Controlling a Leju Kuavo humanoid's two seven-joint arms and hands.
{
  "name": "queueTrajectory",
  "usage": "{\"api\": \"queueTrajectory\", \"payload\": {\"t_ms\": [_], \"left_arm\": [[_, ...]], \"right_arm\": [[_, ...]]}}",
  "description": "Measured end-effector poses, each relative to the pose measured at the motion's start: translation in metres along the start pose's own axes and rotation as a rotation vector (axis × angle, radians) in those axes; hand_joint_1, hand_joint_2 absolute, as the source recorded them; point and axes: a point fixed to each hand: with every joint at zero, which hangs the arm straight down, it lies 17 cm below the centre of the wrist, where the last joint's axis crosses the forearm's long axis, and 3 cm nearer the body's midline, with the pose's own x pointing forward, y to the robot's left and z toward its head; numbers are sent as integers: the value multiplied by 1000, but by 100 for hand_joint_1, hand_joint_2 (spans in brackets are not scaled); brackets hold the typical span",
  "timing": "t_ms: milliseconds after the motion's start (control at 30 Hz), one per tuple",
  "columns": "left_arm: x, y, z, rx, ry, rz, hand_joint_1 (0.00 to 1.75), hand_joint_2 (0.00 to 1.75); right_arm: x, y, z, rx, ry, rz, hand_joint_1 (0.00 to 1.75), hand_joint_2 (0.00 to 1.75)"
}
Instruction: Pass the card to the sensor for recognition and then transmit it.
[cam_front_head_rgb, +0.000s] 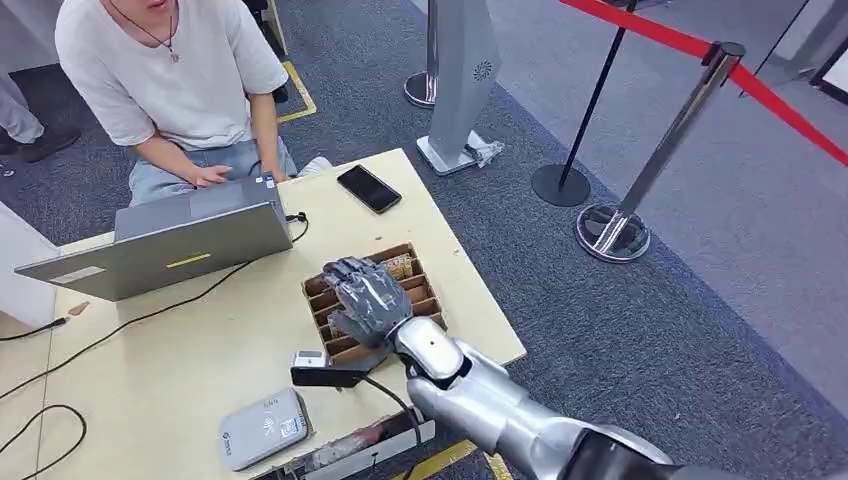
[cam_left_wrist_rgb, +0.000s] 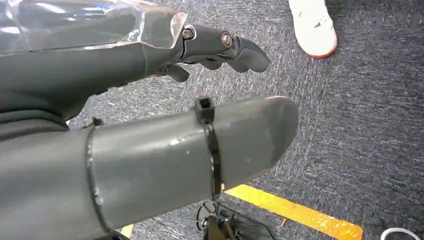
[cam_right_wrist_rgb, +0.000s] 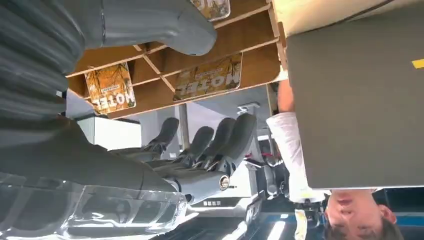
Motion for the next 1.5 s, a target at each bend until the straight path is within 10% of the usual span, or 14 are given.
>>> {"api": "queueTrajectory", "payload": {"t_ms": [1200,1500], "left_arm": [[1,0,0,-1,-3,4,0,0],[2,-1,0,-6,-11,4,0,0]], "right_arm": [[-28,4,-10,17,57,48,77,175],[-33,5,-10,16,72,48,106,175]]}}
